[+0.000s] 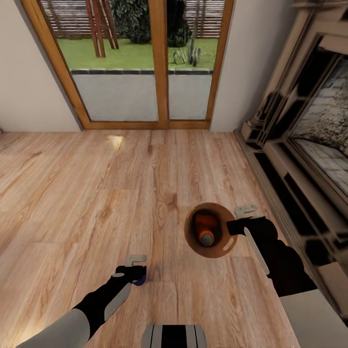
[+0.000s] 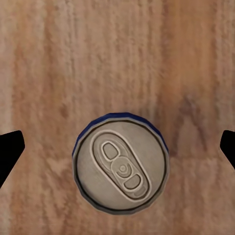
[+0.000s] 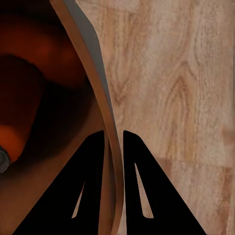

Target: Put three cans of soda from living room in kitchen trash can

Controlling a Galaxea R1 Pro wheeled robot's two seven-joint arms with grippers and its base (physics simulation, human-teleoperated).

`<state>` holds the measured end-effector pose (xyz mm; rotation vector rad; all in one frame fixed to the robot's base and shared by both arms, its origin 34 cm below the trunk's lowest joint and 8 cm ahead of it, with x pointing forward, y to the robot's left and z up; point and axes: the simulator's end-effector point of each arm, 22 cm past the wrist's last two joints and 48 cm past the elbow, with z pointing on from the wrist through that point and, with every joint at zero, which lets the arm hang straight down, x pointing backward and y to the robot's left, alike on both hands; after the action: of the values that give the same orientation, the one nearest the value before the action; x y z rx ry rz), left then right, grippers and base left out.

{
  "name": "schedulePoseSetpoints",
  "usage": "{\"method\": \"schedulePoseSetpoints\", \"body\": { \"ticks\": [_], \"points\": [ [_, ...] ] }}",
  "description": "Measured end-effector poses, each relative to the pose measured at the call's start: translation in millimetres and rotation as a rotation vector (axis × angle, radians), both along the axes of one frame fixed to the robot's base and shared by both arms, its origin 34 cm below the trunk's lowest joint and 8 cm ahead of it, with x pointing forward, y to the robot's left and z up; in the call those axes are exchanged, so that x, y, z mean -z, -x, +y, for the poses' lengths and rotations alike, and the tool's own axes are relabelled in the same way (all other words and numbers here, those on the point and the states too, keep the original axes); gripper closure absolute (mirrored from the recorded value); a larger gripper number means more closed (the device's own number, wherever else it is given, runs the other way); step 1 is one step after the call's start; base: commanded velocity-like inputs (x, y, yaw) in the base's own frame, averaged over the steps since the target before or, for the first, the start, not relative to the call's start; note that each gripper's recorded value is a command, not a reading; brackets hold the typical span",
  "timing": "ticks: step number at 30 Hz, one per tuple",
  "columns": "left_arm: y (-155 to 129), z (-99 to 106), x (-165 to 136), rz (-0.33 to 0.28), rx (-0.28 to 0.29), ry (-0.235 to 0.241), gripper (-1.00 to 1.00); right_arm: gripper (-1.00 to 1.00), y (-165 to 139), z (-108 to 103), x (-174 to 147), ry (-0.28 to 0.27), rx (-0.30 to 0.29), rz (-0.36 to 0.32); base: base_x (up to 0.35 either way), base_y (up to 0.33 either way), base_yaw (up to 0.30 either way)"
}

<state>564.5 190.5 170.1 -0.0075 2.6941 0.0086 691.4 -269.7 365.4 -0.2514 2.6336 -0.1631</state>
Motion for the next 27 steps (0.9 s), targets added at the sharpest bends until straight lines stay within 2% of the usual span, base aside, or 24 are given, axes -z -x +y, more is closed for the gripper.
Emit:
{"method": "schedulePoseSetpoints", "body": {
  "ticks": [5,14,22,27],
  "points": [
    [7.2,-0.2,10.5,0.021,0.001,0.0,-1.0,1.0,-3.1,-1.1,7.4,0.007,-0.001,0.006,0.0,0.0,0.0],
    [7.3,-1.1,10.4,0.02,0.006,-0.001,-1.0,1.0,-4.4,-0.6,6.0,0.007,-0.002,0.002,0.0,0.0,0.0],
    [19.0,-1.2,26.7,0.053,0.006,-0.001,-1.0,1.0,1.0,0.9,27.3,0.005,-0.004,0.036,0.0,0.0,0.0],
    [18.7,-1.4,26.5,0.052,0.007,-0.001,-1.0,1.0,1.6,2.4,27.8,0.004,-0.008,0.038,0.0,0.0,0.0]
  ]
}}
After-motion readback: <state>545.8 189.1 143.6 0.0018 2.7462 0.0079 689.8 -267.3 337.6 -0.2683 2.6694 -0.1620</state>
